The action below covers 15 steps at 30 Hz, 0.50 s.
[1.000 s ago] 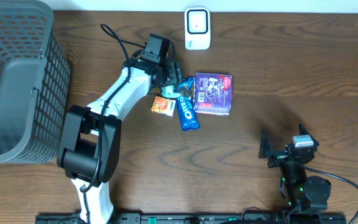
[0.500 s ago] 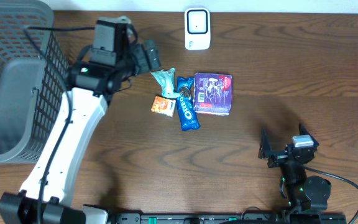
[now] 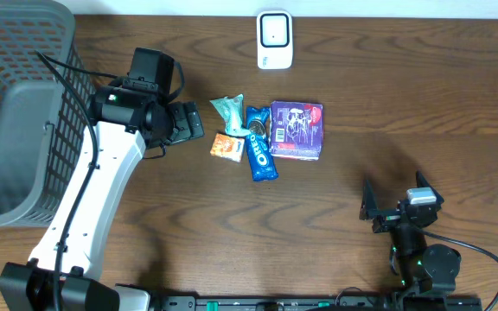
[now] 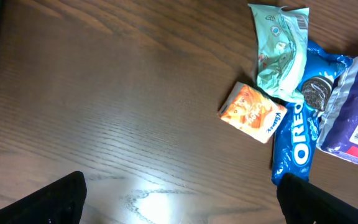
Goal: Scan the item barcode
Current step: 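Release the mint-green bag beside the Oreo pack and hold left arm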
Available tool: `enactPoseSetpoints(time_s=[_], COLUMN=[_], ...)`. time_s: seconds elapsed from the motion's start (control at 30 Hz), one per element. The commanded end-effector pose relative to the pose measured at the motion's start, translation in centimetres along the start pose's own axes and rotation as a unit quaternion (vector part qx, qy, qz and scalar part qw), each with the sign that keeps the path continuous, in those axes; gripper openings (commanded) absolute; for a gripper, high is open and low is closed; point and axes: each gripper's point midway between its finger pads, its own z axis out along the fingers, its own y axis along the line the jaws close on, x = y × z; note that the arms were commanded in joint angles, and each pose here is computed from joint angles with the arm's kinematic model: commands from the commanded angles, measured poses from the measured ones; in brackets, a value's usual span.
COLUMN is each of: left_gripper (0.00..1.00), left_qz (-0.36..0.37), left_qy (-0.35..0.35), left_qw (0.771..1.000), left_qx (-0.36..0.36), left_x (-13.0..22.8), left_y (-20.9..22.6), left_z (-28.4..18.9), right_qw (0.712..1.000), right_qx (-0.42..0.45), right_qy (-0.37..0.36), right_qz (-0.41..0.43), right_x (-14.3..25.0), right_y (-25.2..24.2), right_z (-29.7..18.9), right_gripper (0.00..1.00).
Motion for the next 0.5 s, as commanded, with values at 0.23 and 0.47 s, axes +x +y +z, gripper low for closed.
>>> enactPoseSetpoints(time_s=[0.23, 0.47], left_gripper=[0.98, 0.98], left_qz=[0.007, 0.008], left_qy=[0.004, 0.004], left_qw=[1.0, 1.0], left_qx=[-0.012, -0.012], left_x=[0.2, 0.2], left_y=[0.5, 0.5], left_z=[0.4, 0.4], right_qw=[1.0, 0.975], right_qx=[-0.004, -0.187], right_qy=[-0.002, -0.078], right_qz=[-0.005, 0.091], right_x=[-0.1, -4.6], right_y=[0.2, 6.0], right_z=[0.0, -1.6], right_gripper=[0.99, 0.99])
